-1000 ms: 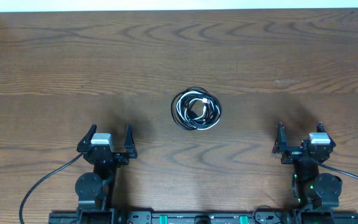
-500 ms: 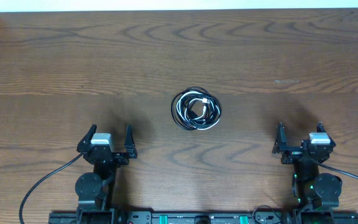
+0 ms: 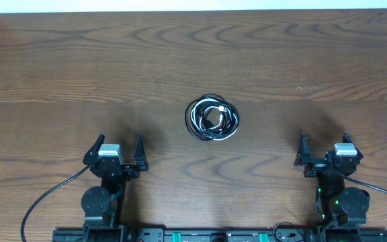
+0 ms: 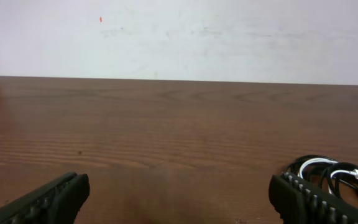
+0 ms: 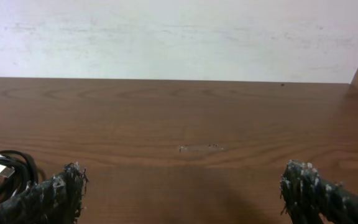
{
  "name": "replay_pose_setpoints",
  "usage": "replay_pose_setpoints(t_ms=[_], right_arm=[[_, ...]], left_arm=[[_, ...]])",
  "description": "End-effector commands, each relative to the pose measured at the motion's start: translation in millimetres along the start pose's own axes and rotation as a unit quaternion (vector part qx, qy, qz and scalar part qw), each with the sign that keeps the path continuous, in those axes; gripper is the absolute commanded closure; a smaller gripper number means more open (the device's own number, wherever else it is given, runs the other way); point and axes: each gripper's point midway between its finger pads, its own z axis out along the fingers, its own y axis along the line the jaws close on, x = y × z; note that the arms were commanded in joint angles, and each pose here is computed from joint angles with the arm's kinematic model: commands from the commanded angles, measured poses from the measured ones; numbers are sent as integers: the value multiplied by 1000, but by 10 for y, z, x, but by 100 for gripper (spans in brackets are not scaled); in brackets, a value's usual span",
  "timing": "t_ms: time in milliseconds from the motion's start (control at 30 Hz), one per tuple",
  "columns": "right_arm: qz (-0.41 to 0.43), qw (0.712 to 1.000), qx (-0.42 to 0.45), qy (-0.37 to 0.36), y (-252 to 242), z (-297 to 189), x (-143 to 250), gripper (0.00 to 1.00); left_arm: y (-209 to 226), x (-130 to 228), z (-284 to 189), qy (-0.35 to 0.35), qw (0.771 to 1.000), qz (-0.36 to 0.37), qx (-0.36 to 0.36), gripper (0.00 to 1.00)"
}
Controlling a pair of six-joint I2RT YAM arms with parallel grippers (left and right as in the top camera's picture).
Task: Untangle cables
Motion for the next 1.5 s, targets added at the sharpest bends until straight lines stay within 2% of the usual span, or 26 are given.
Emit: replay_pose_setpoints(t_ms=[0, 200, 333, 467, 633, 900, 1033, 1100, 1200, 1333, 1433, 1467], right_arm=[[7, 1000, -11, -1, 45, -4, 0, 1], [7, 1000, -11, -1, 45, -4, 0, 1], [7, 1000, -11, -1, 45, -4, 0, 1], [7, 1000, -11, -1, 45, -4, 0, 1], [7, 1000, -11, -1, 45, -4, 0, 1], [7, 1000, -10, -1, 45, -4, 0, 1], [7, 1000, -11, -1, 45, -4, 0, 1], [7, 1000, -11, -1, 45, -4, 0, 1], [7, 1000, -11, -1, 45, -4, 0, 1], [7, 1000, -11, -1, 45, -4, 0, 1], [7, 1000, -11, -1, 45, -4, 0, 1], [7, 1000, -11, -1, 45, -4, 0, 1]], left_arm=[[-19, 150, 6, 23, 1000, -2, 7, 2], [-54, 150, 5, 24, 1000, -9, 17, 2], [-265, 103, -14, 24, 990, -114, 77, 2], [-384, 102, -37, 30, 985, -132, 111, 2], [-567, -290, -116, -30, 971, -158, 174, 2], [-603, -992, -287, -83, 965, -163, 187, 2], [-654, -1211, -239, -20, 970, -157, 186, 2], [-645, -1194, -149, 59, 969, -172, 168, 2], [-662, -1157, -47, 176, 954, -190, 150, 2], [-936, -1361, 55, 252, 915, -226, 217, 2], [-1239, -1579, 35, 253, 883, -217, 329, 2], [-1283, -1616, 38, 257, 876, -219, 344, 2]])
